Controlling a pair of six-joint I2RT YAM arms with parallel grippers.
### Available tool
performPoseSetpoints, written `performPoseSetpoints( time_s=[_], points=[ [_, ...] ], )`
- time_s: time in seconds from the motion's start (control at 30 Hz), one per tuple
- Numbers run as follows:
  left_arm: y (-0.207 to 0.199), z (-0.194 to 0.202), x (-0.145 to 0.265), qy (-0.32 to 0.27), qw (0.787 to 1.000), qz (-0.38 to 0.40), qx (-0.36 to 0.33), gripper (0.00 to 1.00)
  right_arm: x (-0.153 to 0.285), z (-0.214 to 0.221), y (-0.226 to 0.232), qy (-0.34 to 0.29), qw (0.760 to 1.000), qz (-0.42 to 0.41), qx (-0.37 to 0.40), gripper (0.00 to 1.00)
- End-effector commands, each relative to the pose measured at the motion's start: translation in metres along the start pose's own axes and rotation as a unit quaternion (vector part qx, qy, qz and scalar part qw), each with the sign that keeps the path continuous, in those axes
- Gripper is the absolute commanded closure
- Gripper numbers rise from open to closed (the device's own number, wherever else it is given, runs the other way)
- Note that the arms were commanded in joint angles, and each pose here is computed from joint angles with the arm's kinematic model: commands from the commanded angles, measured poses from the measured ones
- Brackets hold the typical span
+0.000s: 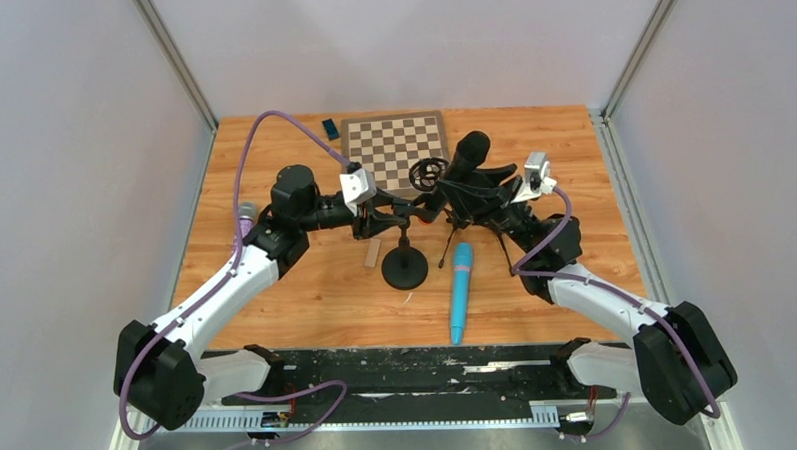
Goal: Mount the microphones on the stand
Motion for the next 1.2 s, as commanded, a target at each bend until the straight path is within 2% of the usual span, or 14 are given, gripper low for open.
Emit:
performPoseSetpoints(
  time_s=[0.0, 0.6, 0.77, 1.17],
  points=[
    [0.002, 0.006, 0.003, 0.011, 1.000, -0.021, -0.008, 1.00, -0.009, -0.025, 0.022, -0.076, 0.997, -0.019, -0.021, 1.00],
    [0.004, 0.007, 0.004, 0.013, 0.999, -0.033, -0.003, 1.00, -0.018, -0.011, 0.039, -0.110, 0.992, 0.037, -0.057, 1.00],
    [0.005, 0.007, 0.005, 0.013, 0.999, -0.037, -0.004, 1.00, -0.023, -0.010, 0.045, -0.115, 0.991, 0.034, -0.054, 1.00],
    [0.008, 0.007, 0.003, 0.016, 0.999, -0.044, 0.002, 1.00, -0.032, 0.003, 0.065, -0.083, 0.996, -0.008, -0.020, 1.00]
  ],
)
Point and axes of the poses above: each gripper's point midway between its finger pads, its own x axis back along the fingers, its own y axis along the line the jaws close on, z = x × y, the point moved 9 cm from there along x, back along the fingers, and after that the axes turned 9 degrees about x, right-handed, at the moved point
